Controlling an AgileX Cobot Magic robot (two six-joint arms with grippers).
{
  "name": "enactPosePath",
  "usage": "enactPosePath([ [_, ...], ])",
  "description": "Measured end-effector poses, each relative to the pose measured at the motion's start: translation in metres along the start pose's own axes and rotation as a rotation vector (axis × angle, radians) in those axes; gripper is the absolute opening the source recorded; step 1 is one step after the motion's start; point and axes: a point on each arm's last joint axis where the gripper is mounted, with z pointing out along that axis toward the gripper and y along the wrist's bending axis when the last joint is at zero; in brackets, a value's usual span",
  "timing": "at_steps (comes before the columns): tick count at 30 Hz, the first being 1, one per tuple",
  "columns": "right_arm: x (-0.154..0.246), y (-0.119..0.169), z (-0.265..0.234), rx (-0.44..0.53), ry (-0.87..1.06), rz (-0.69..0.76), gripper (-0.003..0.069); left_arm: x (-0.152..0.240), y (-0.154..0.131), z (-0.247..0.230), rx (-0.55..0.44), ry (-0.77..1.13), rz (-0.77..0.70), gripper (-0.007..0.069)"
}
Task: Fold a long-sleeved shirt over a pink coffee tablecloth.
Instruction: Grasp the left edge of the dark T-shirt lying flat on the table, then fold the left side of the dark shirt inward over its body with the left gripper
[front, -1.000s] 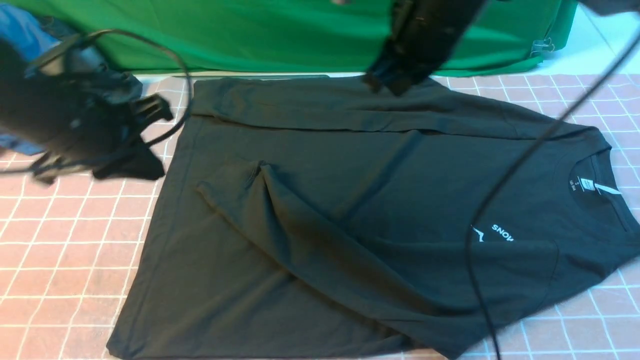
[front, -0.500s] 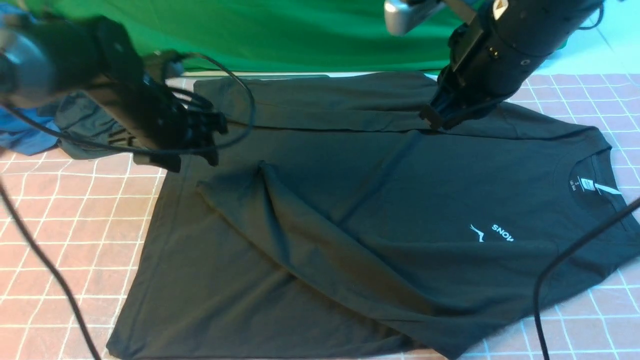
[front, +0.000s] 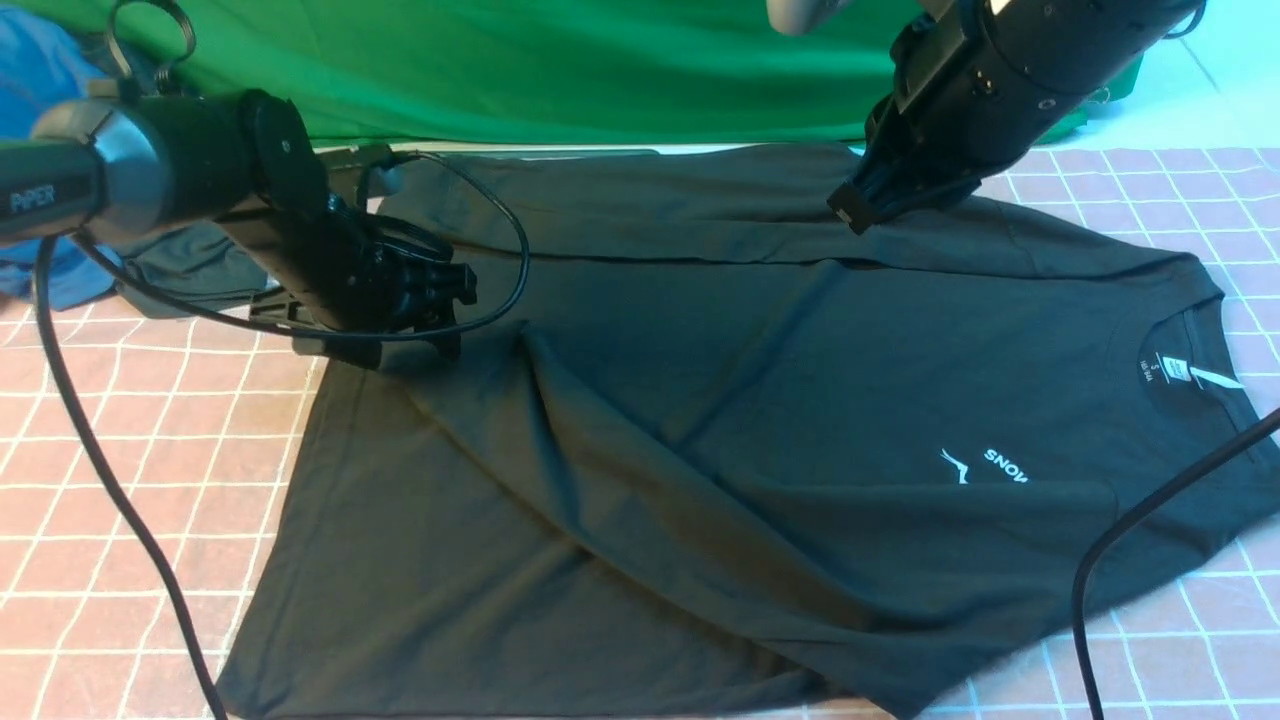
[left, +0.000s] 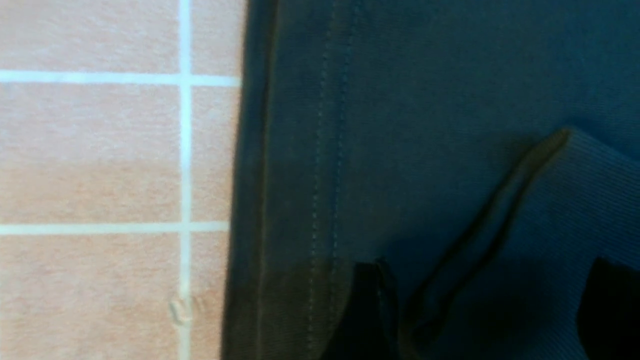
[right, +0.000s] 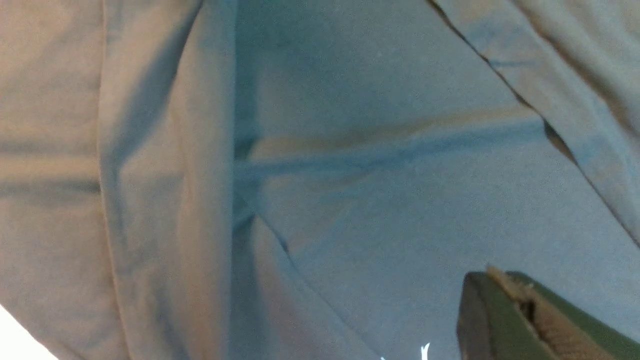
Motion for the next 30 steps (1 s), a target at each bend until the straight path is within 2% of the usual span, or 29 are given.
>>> enactPosePath([
  [2,0.000,0.000,0.000,0.000,-0.002,0.000,0.0038,0.002,0.000,0.003,0.001,0.016,0.001,0.0489],
  [8,0.000,0.000,0.000,0.001,-0.004,0.000,0.0038,0.002,0.001,0.009,-0.003,0.037,0.010,0.0330],
  [9,0.000,0.000,0.000,0.001,-0.004,-0.001,0.0038,0.003,0.001,0.009,-0.007,0.046,0.015,0.0265],
  [10,0.000,0.000,0.000,0.001,-0.004,-0.001,0.0038,0.003,0.002,0.009,-0.009,0.048,0.015,0.0256],
  [11,0.000,0.000,0.000,0.001,-0.004,-0.009,0.0038,0.004,0.003,0.009,-0.020,0.063,0.030,0.0164],
  [12,0.000,0.000,0.000,0.001,-0.005,-0.014,0.0038,0.005,0.003,0.008,-0.024,0.075,0.035,0.0108],
  [14,0.000,0.000,0.000,0.001,-0.005,-0.023,0.0038,0.007,0.004,0.002,-0.041,0.101,0.056,0.0060],
  [25,0.006,0.002,0.006,-0.020,0.067,-0.026,0.0040,0.002,0.004,-0.058,-0.113,0.032,0.097,0.0048],
  [29,0.013,0.004,0.028,-0.055,0.163,-0.051,0.0078,0.007,0.005,-0.061,-0.125,0.080,0.096,0.0048],
  [30,0.016,0.005,0.043,-0.067,0.200,-0.061,0.0116,0.010,0.006,-0.061,-0.130,0.110,0.091,0.0048],
])
